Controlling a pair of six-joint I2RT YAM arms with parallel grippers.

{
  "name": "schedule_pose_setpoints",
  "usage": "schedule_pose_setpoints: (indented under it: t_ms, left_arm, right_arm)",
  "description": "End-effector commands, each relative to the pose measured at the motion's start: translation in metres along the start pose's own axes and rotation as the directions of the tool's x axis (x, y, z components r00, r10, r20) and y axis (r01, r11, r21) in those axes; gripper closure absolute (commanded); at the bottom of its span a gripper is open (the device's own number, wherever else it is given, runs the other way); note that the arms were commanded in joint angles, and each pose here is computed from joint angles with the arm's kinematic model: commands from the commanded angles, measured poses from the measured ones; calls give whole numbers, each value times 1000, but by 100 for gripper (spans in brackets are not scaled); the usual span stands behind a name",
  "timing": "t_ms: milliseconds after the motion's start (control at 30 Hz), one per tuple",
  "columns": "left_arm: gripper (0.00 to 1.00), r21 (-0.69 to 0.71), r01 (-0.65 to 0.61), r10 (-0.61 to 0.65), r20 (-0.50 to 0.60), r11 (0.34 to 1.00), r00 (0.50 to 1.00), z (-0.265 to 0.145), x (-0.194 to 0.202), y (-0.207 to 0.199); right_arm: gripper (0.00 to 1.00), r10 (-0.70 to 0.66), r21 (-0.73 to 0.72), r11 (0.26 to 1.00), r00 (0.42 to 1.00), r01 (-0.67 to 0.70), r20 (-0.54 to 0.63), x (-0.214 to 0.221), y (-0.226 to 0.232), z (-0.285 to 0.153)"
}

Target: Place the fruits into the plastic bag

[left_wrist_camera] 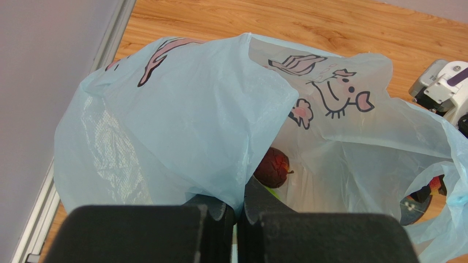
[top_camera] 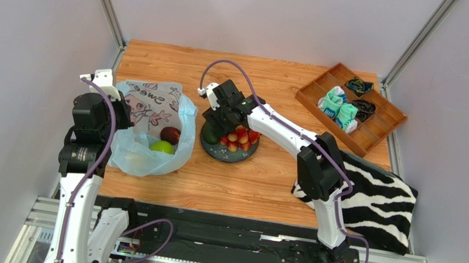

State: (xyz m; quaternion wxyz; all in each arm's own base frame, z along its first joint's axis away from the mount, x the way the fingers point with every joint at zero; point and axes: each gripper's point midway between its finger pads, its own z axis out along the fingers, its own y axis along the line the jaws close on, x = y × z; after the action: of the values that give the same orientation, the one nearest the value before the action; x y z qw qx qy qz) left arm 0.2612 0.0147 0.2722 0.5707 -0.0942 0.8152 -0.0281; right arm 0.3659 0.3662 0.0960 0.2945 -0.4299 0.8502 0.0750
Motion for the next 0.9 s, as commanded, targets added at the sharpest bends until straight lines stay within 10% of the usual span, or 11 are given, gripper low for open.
schedule_pose_setpoints:
  t_ms: [0,867]
  left_arm:
    - [100,14,3,-3,23,1000,1000,1,-5,-3]
    - [100,14,1,-1,24,1000,1000,1,-6,-3]
  right_arm:
    - [34,22,-9,1000,999,-22,33,-13,-2,1]
    - [60,39,-8,999,997,-39,73,-20,-5,-19]
